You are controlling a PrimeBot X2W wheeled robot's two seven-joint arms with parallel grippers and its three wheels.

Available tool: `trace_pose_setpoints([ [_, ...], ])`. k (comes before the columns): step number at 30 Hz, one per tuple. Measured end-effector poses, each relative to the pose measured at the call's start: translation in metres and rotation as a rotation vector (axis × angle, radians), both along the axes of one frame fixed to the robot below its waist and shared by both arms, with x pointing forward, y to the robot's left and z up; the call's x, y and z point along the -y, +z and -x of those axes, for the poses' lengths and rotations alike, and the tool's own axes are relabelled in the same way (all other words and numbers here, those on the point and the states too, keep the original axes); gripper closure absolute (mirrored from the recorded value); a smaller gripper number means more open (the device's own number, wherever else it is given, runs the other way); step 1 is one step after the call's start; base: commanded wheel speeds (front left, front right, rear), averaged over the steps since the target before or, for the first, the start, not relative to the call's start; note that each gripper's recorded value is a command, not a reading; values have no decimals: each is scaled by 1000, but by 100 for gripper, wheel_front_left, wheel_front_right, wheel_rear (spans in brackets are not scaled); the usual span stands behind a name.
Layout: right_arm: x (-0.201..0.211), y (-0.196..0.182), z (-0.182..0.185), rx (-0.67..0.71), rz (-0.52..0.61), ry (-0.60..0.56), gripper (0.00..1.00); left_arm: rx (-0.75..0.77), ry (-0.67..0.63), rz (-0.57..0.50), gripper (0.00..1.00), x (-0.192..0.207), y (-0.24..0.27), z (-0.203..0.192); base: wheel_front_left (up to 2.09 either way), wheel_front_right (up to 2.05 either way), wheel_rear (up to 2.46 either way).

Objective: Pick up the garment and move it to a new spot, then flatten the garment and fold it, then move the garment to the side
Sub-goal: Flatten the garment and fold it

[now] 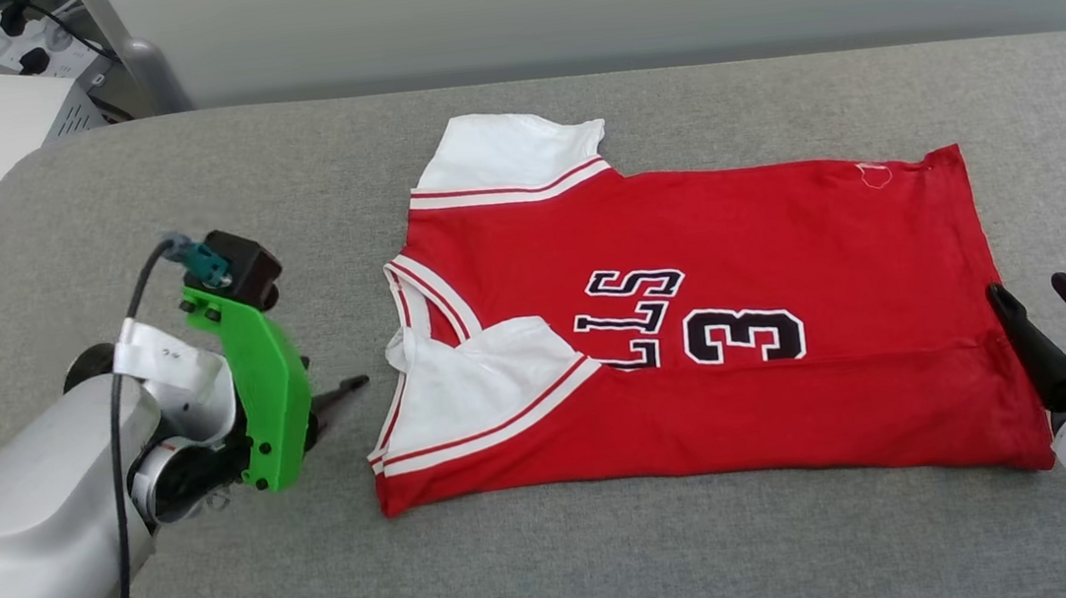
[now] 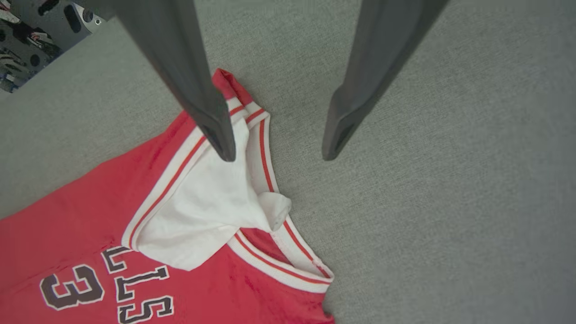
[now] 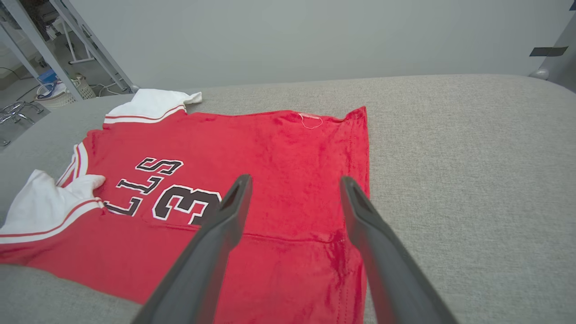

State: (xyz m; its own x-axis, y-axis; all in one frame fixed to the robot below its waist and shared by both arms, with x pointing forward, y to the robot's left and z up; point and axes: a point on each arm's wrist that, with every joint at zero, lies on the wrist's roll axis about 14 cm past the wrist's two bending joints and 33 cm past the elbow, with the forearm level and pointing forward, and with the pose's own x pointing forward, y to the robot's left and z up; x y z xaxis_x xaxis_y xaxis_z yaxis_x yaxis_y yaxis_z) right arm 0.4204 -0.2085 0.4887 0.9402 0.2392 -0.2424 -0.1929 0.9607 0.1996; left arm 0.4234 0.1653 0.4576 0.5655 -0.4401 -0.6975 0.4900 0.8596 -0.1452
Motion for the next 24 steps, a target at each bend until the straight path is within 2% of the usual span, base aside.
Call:
trace_pose_setpoints([
  [10, -5, -10, 0, -39, -17, -1, 0, -256, -54, -67, 0, 17, -45, 28, 0, 0, 0],
  [24, 1, -33, -4, -96, -18, -27, 0, -386, -52, -138, 0, 17, -99, 36, 0, 0, 0],
])
